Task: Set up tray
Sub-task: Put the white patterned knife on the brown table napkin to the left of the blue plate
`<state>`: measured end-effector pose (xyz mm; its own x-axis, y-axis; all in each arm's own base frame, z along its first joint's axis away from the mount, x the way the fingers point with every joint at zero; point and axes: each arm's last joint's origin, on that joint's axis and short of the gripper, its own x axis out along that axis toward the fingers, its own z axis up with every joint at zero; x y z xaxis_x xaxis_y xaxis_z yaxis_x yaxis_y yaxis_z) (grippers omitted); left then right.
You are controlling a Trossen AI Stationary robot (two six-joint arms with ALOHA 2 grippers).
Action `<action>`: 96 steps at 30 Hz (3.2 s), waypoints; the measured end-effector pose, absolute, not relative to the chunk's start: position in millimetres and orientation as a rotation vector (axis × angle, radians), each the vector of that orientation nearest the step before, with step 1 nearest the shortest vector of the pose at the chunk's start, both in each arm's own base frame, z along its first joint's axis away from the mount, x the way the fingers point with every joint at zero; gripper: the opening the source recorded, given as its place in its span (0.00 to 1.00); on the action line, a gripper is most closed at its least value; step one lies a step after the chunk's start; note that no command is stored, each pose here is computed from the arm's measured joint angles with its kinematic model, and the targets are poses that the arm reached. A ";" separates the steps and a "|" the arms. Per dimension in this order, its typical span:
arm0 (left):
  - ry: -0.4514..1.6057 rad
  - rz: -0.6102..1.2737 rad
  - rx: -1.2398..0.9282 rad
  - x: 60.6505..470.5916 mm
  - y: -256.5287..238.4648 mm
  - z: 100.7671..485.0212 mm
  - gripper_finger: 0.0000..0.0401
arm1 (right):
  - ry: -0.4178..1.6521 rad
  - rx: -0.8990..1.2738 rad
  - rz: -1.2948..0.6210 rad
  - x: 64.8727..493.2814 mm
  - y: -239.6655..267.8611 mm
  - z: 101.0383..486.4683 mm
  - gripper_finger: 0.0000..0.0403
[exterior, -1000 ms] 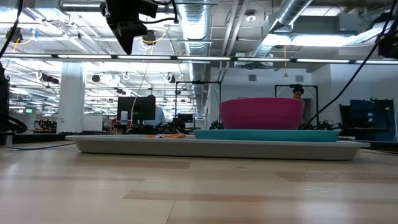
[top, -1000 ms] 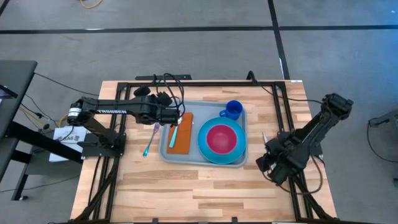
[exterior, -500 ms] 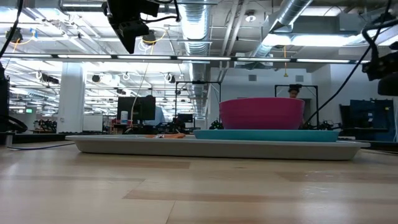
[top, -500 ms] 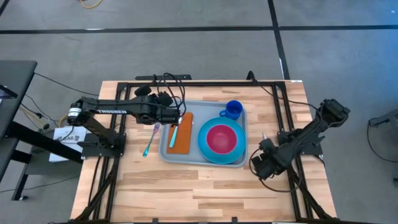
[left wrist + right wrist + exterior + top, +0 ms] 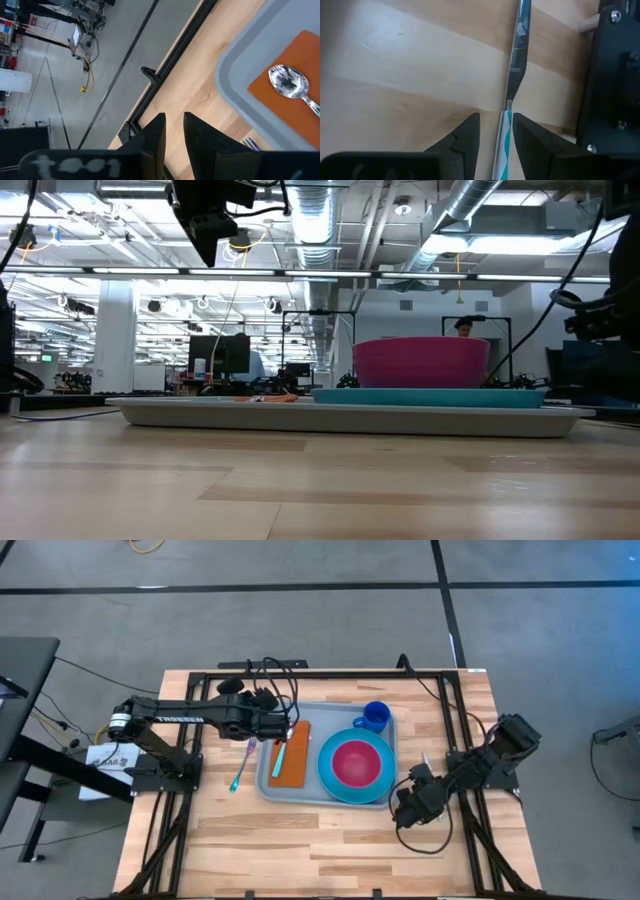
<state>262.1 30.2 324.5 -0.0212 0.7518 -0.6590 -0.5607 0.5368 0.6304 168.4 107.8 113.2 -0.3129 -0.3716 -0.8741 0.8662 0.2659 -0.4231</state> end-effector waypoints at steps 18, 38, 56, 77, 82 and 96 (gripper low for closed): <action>1.217 1.036 0.197 261.7 29.9 324.1 0.15 | 1.095 0.521 -1.491 143.5 120.1 108.8 0.15; 1.206 1.023 0.165 263.6 29.5 323.6 0.15 | 0.960 0.289 -1.861 168.1 72.9 81.0 0.00; 1.217 1.007 0.178 263.8 28.9 323.5 0.15 | 1.032 0.497 -1.802 162.2 65.7 80.9 0.00; 1.220 0.955 0.186 264.8 17.4 323.1 0.15 | 1.048 0.902 -1.231 199.4 161.7 128.4 0.00; 1.213 0.950 0.178 265.7 16.7 323.0 0.15 | 1.075 0.801 -1.234 195.1 180.6 128.1 0.00; 1.139 0.681 0.172 282.6 -15.2 322.7 0.15 | 1.097 0.582 -0.908 202.0 237.2 207.1 0.00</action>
<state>282.6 -15.2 322.7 0.2429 0.5796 -0.7778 -0.4110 0.7878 0.4587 202.0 237.2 207.1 0.1707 -0.3290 -0.9288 0.8508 0.5246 -0.0294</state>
